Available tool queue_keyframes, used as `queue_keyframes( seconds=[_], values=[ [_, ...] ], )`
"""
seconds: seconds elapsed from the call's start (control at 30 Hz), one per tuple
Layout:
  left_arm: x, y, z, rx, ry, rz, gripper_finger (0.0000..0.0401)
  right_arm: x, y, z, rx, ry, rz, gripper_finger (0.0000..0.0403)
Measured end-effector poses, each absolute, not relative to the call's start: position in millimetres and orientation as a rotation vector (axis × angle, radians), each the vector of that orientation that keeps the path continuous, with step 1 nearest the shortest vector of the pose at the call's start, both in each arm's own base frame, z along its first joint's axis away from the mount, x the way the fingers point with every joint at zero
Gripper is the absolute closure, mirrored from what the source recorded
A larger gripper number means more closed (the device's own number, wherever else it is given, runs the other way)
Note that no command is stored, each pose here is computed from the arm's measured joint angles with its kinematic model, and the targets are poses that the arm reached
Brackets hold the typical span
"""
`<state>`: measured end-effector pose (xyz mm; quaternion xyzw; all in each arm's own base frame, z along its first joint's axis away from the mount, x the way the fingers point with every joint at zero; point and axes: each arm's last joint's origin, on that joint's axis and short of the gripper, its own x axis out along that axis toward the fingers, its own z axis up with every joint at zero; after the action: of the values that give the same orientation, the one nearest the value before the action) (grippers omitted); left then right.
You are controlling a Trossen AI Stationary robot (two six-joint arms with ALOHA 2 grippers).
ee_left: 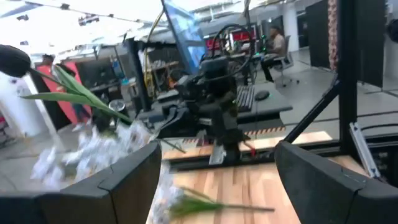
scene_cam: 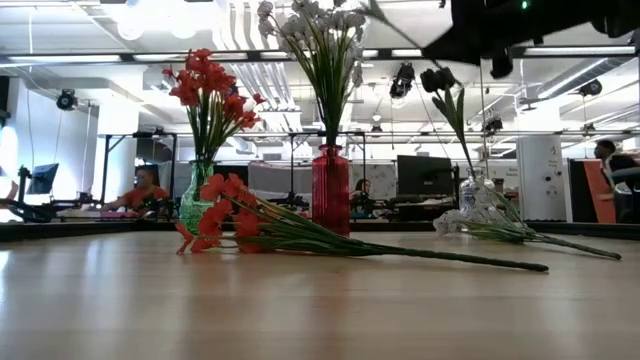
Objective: Sort flowers into vase by color
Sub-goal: Put the black flower into the transparent vase
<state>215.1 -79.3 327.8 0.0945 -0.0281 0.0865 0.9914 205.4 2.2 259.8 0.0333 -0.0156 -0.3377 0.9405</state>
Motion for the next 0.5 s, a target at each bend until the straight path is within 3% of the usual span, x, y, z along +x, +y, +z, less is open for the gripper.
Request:
queue_keyframes(
  seconds=[0.5],
  values=[
    [294.4,-113.3,342.2,0.288,-0.002,0.216,0.0107,205.6,48.3,313.0,-0.059,-0.255,-0.255,0.0394]
  ],
)
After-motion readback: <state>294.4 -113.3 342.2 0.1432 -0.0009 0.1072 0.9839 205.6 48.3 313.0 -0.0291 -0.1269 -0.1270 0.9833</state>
